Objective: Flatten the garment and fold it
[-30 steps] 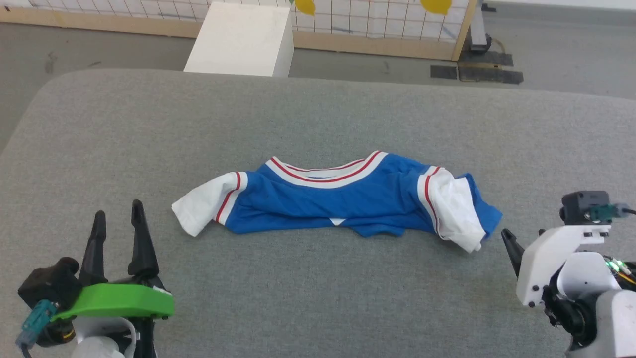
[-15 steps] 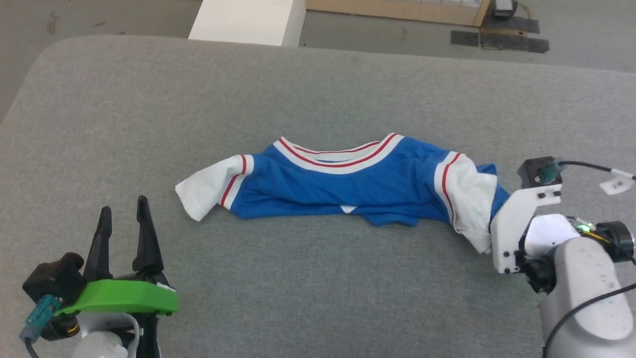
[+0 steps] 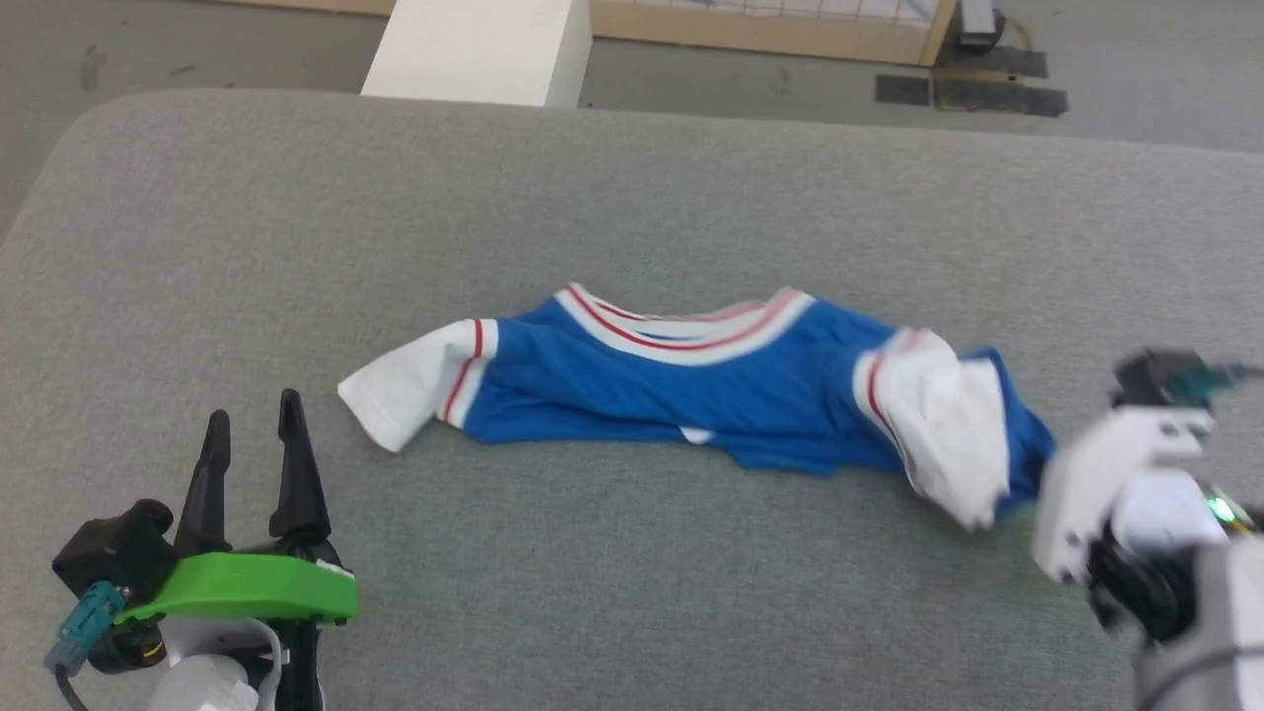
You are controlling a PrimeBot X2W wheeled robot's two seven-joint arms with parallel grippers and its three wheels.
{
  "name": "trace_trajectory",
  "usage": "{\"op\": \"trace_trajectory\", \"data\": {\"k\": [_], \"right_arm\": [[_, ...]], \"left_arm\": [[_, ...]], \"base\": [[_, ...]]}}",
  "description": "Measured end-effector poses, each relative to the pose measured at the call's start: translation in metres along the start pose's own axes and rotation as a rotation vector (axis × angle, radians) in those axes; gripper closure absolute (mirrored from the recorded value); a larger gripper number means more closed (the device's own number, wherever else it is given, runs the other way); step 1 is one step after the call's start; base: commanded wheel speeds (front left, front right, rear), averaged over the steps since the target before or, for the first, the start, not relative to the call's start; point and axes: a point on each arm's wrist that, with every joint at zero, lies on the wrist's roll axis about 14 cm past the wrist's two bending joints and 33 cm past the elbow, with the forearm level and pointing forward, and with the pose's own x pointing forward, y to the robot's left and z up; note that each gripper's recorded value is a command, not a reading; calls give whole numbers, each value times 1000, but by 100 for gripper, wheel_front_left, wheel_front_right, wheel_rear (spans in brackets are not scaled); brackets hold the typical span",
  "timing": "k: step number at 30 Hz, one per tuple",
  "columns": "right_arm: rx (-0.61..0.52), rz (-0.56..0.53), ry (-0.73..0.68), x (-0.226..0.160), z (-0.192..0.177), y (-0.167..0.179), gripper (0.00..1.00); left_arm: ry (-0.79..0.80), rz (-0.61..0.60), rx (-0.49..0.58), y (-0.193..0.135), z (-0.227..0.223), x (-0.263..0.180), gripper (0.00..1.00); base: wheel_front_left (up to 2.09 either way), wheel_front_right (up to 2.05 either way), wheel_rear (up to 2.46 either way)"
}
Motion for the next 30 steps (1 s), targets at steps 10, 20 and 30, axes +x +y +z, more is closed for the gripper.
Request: {"op": "trace_trajectory", "data": {"k": [10, 20, 30], "right_arm": [[206, -97, 133, -61, -87, -61, 0], [233, -21, -336, -81, 34, -54, 0], [-275, -18, 2, -26, 34, 23, 0]], "left_arm": [[-6, -67, -27, -25, 0, 4, 0], [-6, -76, -32, -29, 3, 1, 0], [25, -57, -33, -24, -6, 0, 0]], "base": [[0, 0, 0], [0, 0, 0], [0, 0, 0]]}}
